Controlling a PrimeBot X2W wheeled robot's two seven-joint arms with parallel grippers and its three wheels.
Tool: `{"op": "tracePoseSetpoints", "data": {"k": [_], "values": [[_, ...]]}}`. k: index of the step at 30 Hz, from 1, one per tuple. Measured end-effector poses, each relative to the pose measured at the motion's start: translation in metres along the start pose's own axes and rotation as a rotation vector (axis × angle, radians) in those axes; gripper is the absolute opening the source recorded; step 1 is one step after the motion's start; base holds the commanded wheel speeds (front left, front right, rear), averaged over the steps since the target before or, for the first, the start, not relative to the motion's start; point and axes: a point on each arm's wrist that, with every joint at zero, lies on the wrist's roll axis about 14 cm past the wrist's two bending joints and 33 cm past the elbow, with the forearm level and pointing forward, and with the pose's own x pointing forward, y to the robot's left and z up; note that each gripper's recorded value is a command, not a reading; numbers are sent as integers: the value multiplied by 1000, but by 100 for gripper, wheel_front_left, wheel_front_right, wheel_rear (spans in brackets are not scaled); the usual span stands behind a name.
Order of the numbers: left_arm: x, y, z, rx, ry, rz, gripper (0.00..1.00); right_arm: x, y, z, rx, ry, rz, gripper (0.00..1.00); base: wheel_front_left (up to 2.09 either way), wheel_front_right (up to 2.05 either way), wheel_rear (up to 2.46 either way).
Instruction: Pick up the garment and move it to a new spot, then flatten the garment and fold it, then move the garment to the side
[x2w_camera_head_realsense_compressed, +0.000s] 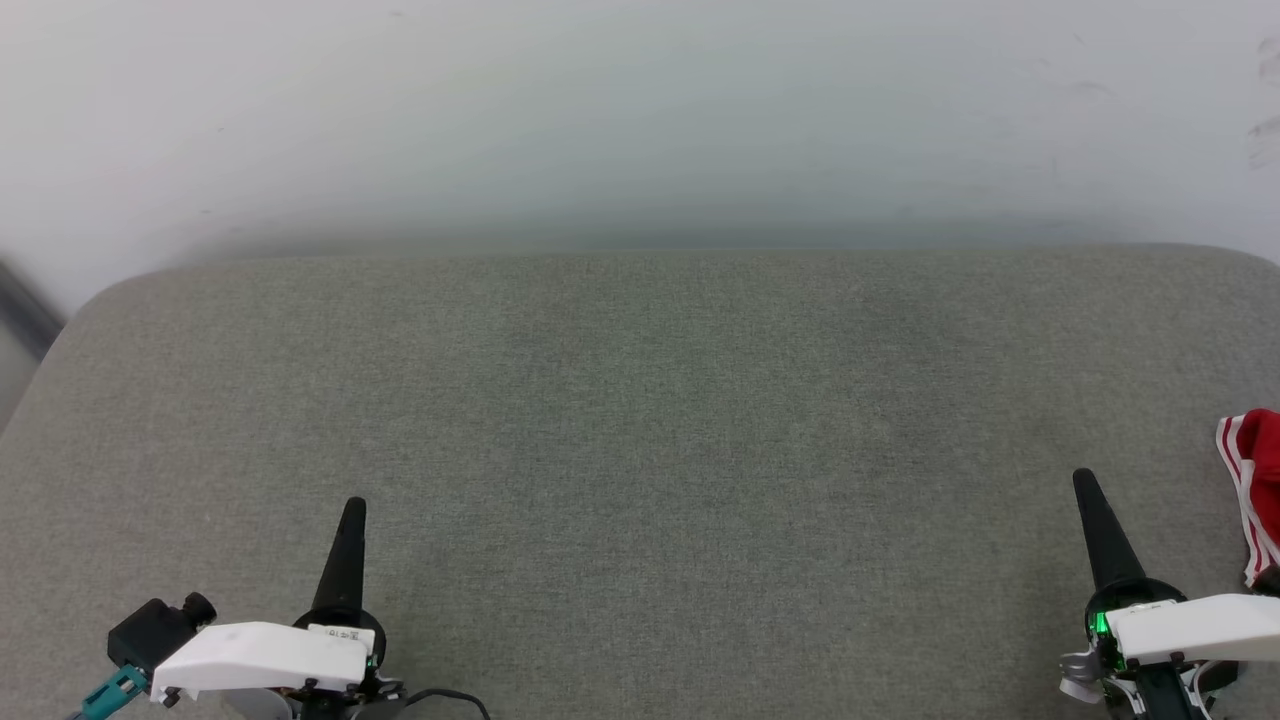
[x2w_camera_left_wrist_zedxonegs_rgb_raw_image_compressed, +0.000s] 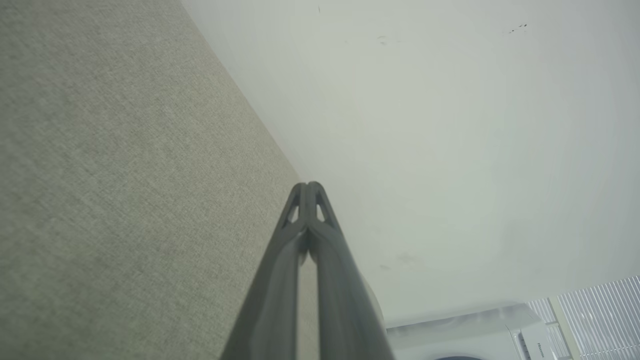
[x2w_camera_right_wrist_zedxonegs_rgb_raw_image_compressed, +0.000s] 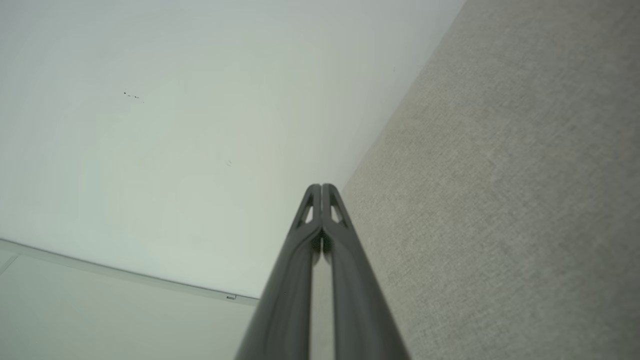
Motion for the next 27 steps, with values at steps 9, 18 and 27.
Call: {"op": "tracePoseSetpoints", "data": {"k": [9, 18, 27], "values": [[3, -1, 2, -89, 1, 1, 0, 1, 1, 1, 83, 0, 1, 0, 0, 0, 0], [5, -1, 2, -169, 8, 2, 0, 2, 2, 1, 161, 3, 3, 0, 0, 0, 0], [9, -3, 3, -244, 11, -4, 0, 4, 4, 2, 234, 1, 10, 0, 0, 0, 0]]}}
